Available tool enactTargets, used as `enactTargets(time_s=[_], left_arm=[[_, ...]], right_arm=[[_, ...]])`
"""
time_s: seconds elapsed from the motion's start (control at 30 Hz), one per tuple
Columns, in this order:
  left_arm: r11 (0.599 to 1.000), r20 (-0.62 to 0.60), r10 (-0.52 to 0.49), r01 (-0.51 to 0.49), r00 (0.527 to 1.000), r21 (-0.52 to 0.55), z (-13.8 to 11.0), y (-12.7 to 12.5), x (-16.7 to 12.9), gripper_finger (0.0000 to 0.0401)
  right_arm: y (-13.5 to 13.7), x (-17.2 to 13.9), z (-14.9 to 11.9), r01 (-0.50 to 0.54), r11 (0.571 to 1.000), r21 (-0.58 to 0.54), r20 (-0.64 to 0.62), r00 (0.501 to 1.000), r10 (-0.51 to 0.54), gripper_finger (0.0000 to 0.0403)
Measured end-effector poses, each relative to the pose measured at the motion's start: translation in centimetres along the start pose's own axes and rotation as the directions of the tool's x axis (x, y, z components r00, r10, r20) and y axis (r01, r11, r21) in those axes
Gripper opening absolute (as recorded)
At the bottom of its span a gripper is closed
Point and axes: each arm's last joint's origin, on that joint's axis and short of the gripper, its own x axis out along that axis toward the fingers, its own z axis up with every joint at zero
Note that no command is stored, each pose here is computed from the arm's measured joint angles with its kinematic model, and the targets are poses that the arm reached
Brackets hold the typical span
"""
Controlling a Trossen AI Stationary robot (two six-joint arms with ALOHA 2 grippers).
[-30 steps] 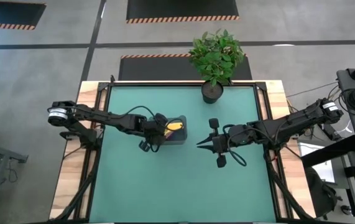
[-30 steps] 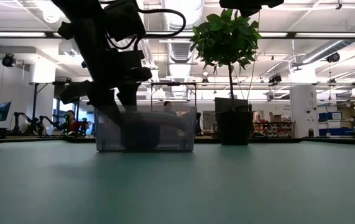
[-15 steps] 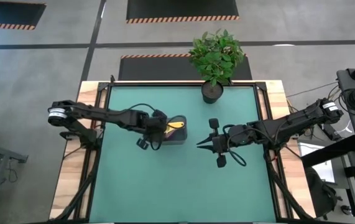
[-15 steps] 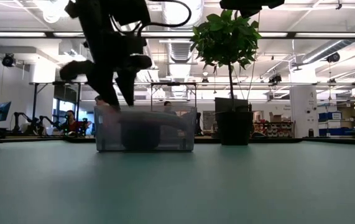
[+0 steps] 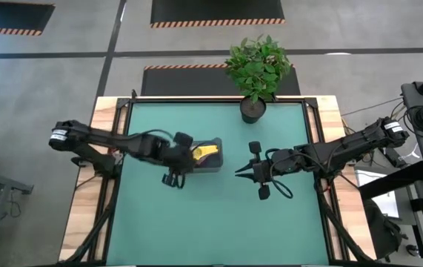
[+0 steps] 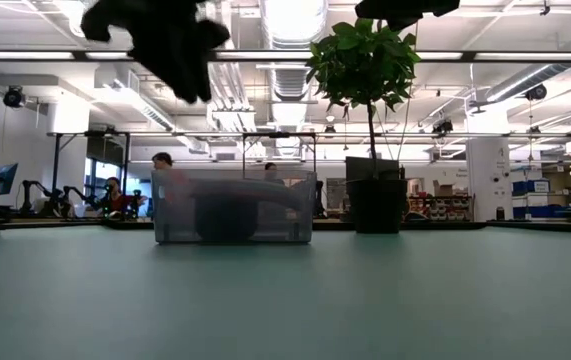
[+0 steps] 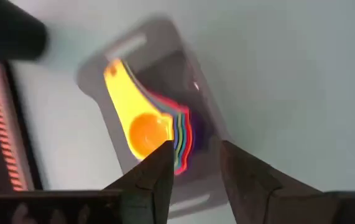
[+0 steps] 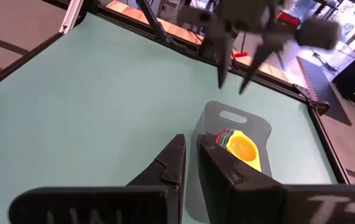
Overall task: Nest measuring cups in basket
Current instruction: Return to Home Position
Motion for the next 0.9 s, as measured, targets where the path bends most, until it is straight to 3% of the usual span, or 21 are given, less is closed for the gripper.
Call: enactTargets(time_s=[0.23,0.37,0.53,0.7,0.9], left_arm=[[1.0,0.286,0.021,-0.022,0.958,0.001,0.2,-4.9,-2.7,0.0078],[1.0,0.481,0.028,-0.019,0.877,-0.024,-1.0,-6.4,-4.0,0.0067],[0.998,0.622,0.061,-0.03,0.781,-0.061,-4.2,-6.7,-4.7,0.0046],[0.991,0.724,0.131,-0.068,0.677,-0.115,-7.7,-6.5,-4.8,0.0037],[0.981,0.799,0.178,-0.045,0.574,-0.187,-11.2,-6.8,-4.4,0.0036]], right_arm=[[0.2,0.2,-0.3,-0.018,0.999,-0.04,0.04,0.999,0.02,0.0028],[0.3,0.4,-0.8,-0.043,0.996,-0.075,0.113,0.992,0.052,0.0028],[0.4,0.5,-1.0,-0.043,0.996,-0.081,0.12,0.991,0.052,0.0028],[0.7,0.5,-1.3,-0.113,0.99,-0.088,0.141,0.982,0.125,0.0028],[0.6,0.3,-2.2,-0.084,0.992,-0.092,0.187,0.977,0.1,0.0028]])
